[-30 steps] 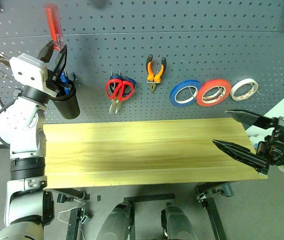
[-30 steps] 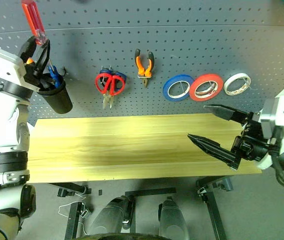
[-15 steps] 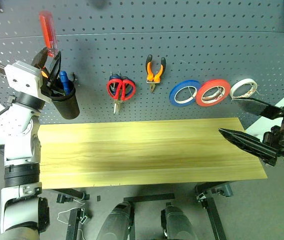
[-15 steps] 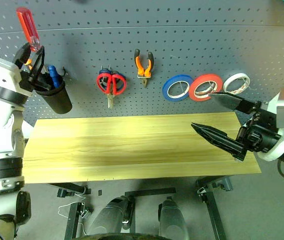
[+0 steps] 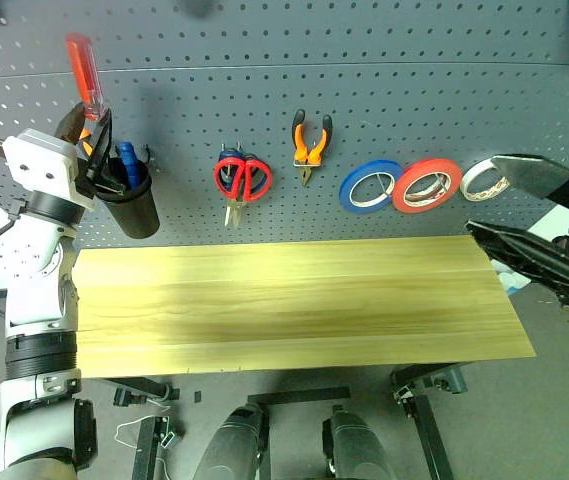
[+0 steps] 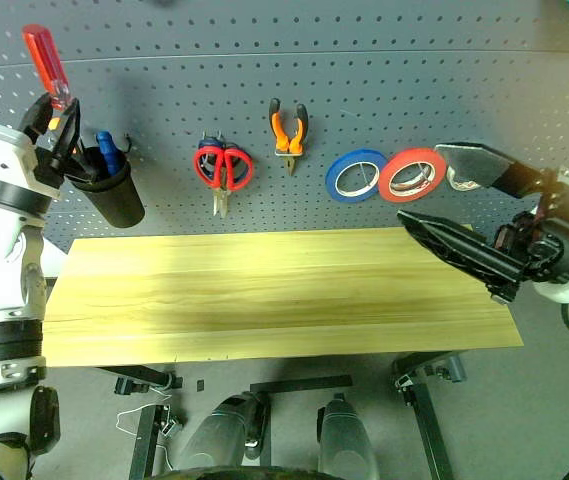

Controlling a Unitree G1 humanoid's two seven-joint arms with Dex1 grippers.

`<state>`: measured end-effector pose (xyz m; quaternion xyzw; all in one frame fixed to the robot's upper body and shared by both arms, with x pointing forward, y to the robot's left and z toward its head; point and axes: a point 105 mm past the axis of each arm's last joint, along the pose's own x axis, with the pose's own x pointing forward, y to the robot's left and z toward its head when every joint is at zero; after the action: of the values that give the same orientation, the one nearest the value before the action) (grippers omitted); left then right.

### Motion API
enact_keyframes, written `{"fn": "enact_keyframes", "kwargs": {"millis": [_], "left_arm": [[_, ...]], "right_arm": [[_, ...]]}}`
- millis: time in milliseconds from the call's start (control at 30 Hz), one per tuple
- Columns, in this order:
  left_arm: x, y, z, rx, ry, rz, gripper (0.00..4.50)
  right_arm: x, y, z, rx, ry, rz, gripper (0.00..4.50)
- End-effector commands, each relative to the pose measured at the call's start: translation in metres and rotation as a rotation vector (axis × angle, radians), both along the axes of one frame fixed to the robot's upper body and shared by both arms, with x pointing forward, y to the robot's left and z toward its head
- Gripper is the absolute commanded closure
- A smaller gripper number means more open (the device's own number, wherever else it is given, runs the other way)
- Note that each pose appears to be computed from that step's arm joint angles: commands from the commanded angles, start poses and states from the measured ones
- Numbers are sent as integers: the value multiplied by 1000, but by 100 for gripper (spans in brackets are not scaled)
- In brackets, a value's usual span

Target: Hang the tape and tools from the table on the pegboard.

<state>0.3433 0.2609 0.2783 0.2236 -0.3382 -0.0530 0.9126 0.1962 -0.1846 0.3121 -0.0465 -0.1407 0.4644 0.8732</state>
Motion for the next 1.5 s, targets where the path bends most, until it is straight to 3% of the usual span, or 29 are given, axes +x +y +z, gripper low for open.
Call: {"fn": "enact_keyframes", "kwargs": {"millis": [33,367,767,1133,1500], "left_arm": [[-6,10,4,-10,-38,41,370],[4,19,-28,-100,98,78,370],[7,25,-43,-168,229,110,370],[7,20,-50,-186,289,66,2],[-1,-1,-33,-184,283,-71,2]], "right_arm": [[-8,1,16,7,-66,5,0],[-8,1,16,-2,-59,-7,0],[-3,-1,12,-14,-44,-20,0],[-1,-1,8,-28,-36,-25,0],[0,0,5,-39,-29,-26,0]]}}
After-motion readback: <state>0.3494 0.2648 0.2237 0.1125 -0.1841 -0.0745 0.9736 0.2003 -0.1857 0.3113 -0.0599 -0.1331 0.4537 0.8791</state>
